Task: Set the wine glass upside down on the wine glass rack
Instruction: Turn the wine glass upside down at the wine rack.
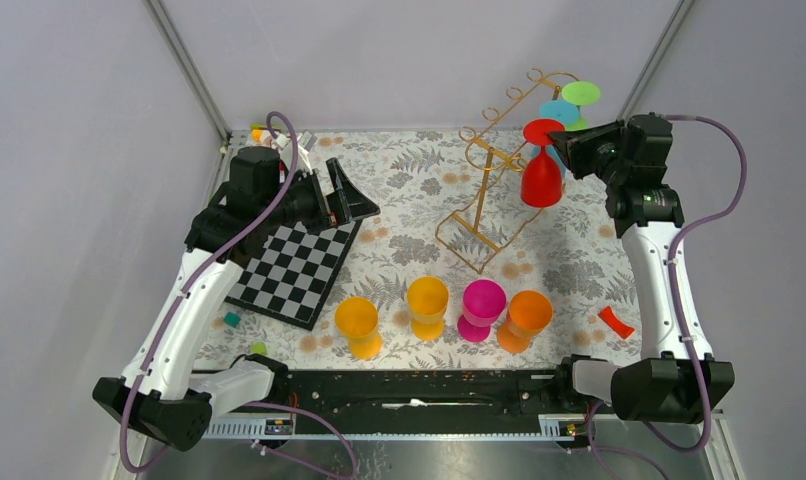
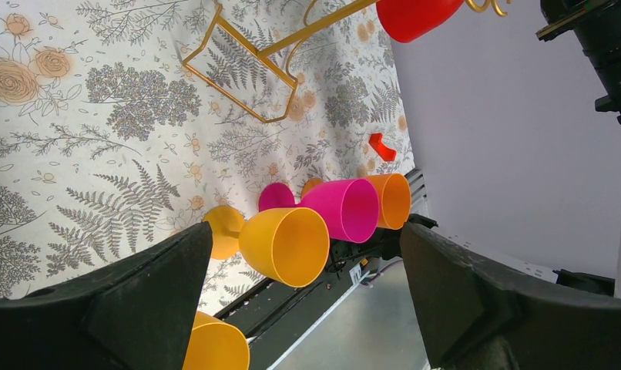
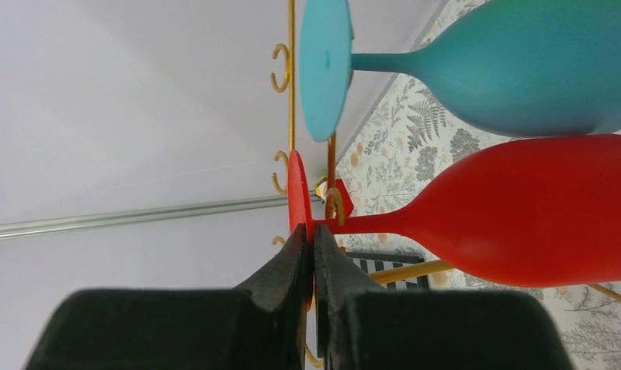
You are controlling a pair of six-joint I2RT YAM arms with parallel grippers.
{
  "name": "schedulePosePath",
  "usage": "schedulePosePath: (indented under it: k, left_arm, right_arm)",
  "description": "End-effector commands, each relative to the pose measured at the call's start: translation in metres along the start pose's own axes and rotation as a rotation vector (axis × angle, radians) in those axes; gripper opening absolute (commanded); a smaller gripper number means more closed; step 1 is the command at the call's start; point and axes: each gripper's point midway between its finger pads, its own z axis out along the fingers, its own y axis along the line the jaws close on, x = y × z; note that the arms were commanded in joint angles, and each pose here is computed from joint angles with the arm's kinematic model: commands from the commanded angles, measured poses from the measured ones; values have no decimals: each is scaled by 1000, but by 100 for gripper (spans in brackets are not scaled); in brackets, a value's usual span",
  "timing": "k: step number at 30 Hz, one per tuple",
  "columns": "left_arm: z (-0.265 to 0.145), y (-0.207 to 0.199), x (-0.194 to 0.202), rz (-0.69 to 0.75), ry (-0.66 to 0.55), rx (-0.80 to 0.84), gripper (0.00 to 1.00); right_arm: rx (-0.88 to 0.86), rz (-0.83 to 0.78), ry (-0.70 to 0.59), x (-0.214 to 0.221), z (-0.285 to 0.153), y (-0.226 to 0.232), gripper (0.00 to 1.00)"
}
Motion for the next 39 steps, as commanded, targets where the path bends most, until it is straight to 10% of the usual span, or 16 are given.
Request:
schedulePosePath:
  k: [1,20,24,39]
  left_arm:
    - [-3,-12,-9,30,-34,51,99]
    - [-4,-12,-8,37,-33,53,99]
    - [-4,-11,-8,40,-32,52,99]
    - [3,-13,6,4,46,94,99]
  right_arm:
    - [2,-33,-27,-2,-8,0,7]
    - [55,-10,-49,-3,-12,-14,46]
    - [50,-7,-63,-5,-16,-12,97]
    - [36,-91,-104,-7,-40,-10,100]
